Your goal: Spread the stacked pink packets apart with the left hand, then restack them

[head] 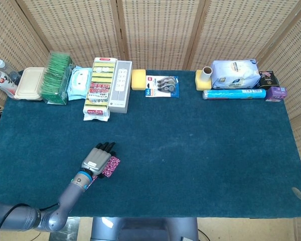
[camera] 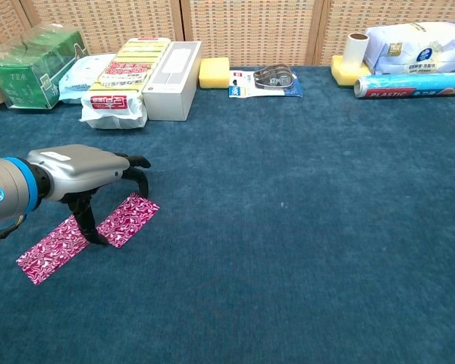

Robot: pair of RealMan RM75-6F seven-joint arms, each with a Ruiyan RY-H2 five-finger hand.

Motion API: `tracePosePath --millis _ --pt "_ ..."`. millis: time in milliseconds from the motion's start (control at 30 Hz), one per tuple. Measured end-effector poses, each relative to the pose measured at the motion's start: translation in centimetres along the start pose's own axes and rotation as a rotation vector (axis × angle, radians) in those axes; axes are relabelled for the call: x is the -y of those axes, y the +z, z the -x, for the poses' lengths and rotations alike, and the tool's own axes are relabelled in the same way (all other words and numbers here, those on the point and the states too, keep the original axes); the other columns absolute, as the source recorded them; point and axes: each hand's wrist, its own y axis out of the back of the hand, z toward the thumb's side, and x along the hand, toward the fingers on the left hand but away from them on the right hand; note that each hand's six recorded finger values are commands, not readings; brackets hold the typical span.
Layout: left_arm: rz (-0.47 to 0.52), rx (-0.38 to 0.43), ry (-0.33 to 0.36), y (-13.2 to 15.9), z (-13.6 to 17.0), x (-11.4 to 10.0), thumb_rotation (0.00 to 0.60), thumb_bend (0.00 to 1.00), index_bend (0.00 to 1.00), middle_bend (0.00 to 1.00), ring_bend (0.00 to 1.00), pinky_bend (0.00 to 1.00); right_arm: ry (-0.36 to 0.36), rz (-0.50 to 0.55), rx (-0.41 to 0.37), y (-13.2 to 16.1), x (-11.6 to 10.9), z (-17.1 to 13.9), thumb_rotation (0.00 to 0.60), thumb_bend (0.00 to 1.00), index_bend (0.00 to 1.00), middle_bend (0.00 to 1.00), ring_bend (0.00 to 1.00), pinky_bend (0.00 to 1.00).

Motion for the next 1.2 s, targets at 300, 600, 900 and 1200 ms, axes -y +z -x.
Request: tracePosePath --millis 300,600,900,1200 --pt "0.0 0.004 0.005 0.2 0.1 -0.1 0.6 0.17 0.32 0.0 0.0 0.11 -0.001 0.003 0.001 -0.1 0.0 0.0 0.6 0.0 0.08 0.0 0.0 0.0" --pt "0.011 0.039 0.033 0.5 1.3 -1.5 0.6 0.17 0.32 0.0 0.0 0.11 0.002 0.0 0.002 -0.1 0.0 0.0 0.6 0.0 0.08 0.0 0.0 0.0" --pt "0.006 0.06 0.074 -0.3 3.2 -3.0 0.6 0.17 0.32 0.0 0.0 0.11 0.007 -0.007 0.001 0.1 0.2 0.0 0.6 0.01 0.08 0.0 0.0 0.0" --pt "-0.003 0.057 0.059 -2.1 5.1 -2.2 0.6 0.17 0.32 0.0 0.0 0.11 0.013 -0.008 0.0 0.1 0.4 0.0 0.6 0.01 0.08 0.0 0.0 0.0"
